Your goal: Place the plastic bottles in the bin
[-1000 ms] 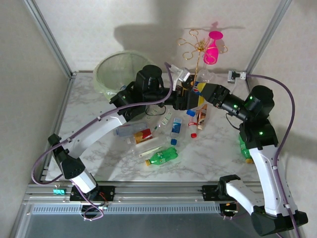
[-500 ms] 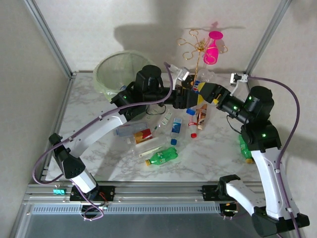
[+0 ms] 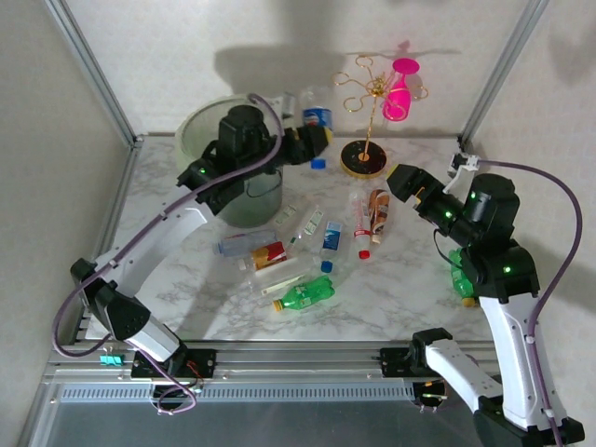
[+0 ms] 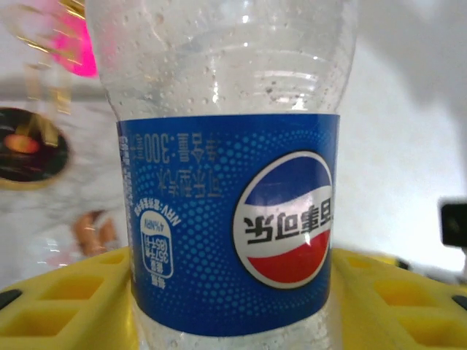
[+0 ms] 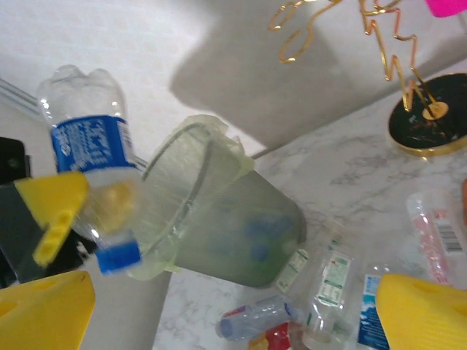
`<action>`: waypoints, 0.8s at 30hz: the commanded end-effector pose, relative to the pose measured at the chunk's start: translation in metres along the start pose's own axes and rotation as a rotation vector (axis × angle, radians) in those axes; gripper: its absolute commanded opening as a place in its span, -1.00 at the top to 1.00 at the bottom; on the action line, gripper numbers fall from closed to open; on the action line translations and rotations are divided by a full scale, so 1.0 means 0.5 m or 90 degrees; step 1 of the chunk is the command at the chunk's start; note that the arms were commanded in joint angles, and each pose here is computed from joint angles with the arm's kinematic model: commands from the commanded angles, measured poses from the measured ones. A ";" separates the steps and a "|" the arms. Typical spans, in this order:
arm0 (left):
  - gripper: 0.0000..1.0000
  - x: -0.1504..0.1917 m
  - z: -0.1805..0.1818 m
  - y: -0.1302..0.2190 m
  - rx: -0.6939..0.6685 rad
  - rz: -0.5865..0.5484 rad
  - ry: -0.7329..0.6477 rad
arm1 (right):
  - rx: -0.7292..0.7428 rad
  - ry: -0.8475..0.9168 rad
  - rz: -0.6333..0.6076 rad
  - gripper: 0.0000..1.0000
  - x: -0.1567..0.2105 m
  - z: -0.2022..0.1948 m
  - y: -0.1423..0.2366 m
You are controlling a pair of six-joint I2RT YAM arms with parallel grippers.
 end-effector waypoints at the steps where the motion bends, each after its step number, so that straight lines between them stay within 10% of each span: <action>1: 0.33 -0.076 0.053 0.056 -0.120 -0.136 0.064 | 0.034 0.011 0.008 -0.97 0.001 -0.006 0.012; 14: 0.36 -0.206 0.215 0.097 -0.357 -0.303 0.205 | 0.071 0.009 0.081 -0.97 0.034 -0.034 -0.016; 24: 0.32 -0.194 0.324 0.042 -0.523 -0.285 0.272 | 0.110 -0.004 0.101 -0.97 0.051 -0.059 -0.032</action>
Point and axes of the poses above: each hand's point on the last joint's axis, 136 mm out from that joint toward the fingers, its own y axis back along the fingers, its own z axis along the line the jaws close on, x = y × z, the point moved 6 cm from there along y, back along the fingers, and after that the axes turned 12 degrees about y, right-handed, at the moved point
